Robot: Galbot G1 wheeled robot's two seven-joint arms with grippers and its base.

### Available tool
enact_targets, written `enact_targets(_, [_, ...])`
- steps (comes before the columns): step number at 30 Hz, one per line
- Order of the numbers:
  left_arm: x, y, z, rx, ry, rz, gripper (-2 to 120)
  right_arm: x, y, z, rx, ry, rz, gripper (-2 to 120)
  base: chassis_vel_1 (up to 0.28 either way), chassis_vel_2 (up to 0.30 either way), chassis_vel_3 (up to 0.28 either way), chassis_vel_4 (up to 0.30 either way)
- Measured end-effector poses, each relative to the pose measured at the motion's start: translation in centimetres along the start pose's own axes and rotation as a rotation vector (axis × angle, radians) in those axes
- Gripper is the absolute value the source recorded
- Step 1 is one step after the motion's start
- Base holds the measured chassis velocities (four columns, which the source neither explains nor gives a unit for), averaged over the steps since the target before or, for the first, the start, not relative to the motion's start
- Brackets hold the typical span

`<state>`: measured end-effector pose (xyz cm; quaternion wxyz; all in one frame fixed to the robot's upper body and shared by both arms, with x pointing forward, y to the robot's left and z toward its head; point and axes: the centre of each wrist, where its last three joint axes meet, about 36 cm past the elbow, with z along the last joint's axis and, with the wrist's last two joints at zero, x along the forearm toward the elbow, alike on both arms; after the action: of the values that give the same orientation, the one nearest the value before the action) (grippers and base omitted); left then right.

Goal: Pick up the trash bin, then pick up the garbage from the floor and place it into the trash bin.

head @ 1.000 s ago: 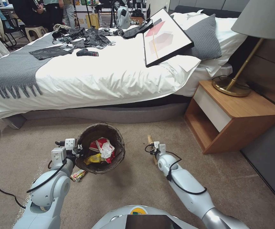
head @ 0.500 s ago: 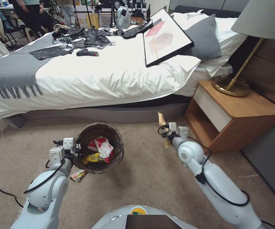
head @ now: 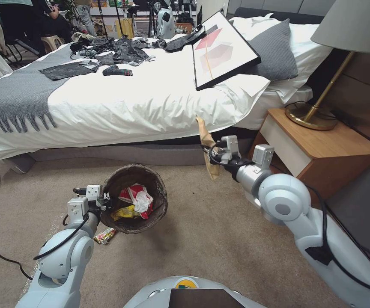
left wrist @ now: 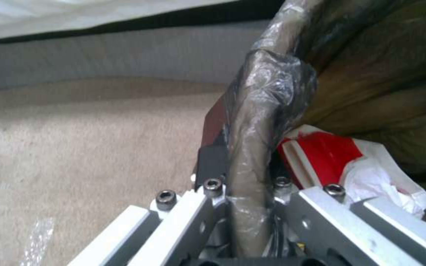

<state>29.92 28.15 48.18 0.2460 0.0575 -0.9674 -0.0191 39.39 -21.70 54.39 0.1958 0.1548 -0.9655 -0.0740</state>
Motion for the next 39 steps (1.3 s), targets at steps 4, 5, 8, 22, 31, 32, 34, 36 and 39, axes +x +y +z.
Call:
enact_targets(4, [0.1, -0.1, -0.1, -0.001, -0.003, 0.000, 0, 2.2, 2.2, -3.0, 0.011, -0.051, -0.128, 0, 0.000, 0.000, 0.000, 0.000])
enact_targets(5, [0.3, -0.2, -0.2, -0.001, -0.009, 0.003, 0, 2.7, 2.8, -4.0, 0.016, -0.062, -0.177, 0, 0.000, 0.000, 0.000, 0.000])
enact_targets(8, [0.6, -0.4, -0.5, 0.003, -0.021, 0.011, 0, 3.5, 3.9, -6.1, 0.031, -0.080, -0.285, 0, 0.000, 0.000, 0.000, 0.000])
enact_targets(22, [1.8, -0.7, -1.6, 0.008, -0.064, 0.021, 0, 2.0, 11.3, -10.6, 0.082, 0.057, -0.674, 0, 0.000, 0.000, 0.000, 0.000])
enact_targets(31, [1.7, -0.4, -1.6, 0.003, -0.064, 0.015, 0, -1.4, 14.1, -8.7, 0.087, 0.151, -0.676, 0, 0.000, 0.000, 0.000, 0.000])
enact_targets(32, [1.7, -0.4, -1.6, 0.003, -0.064, 0.016, 0, -1.9, 14.3, -8.3, 0.085, 0.163, -0.668, 0, 0.000, 0.000, 0.000, 0.000])
enact_targets(34, [1.7, -0.4, -1.6, 0.003, -0.065, 0.016, 0, -2.5, 14.6, -7.9, 0.080, 0.173, -0.661, 0, 0.000, 0.000, 0.000, 0.000])
enact_targets(36, [1.7, -0.4, -1.6, 0.003, -0.065, 0.016, 0, -3.1, 15.0, -7.3, 0.074, 0.187, -0.655, 0, 0.000, 0.000, 0.000, 0.000])
enact_targets(39, [1.7, -0.4, -1.7, 0.002, -0.065, 0.017, 0, -4.1, 15.8, -6.0, 0.061, 0.214, -0.650, 0, 0.000, 0.000, 0.000, 0.000])
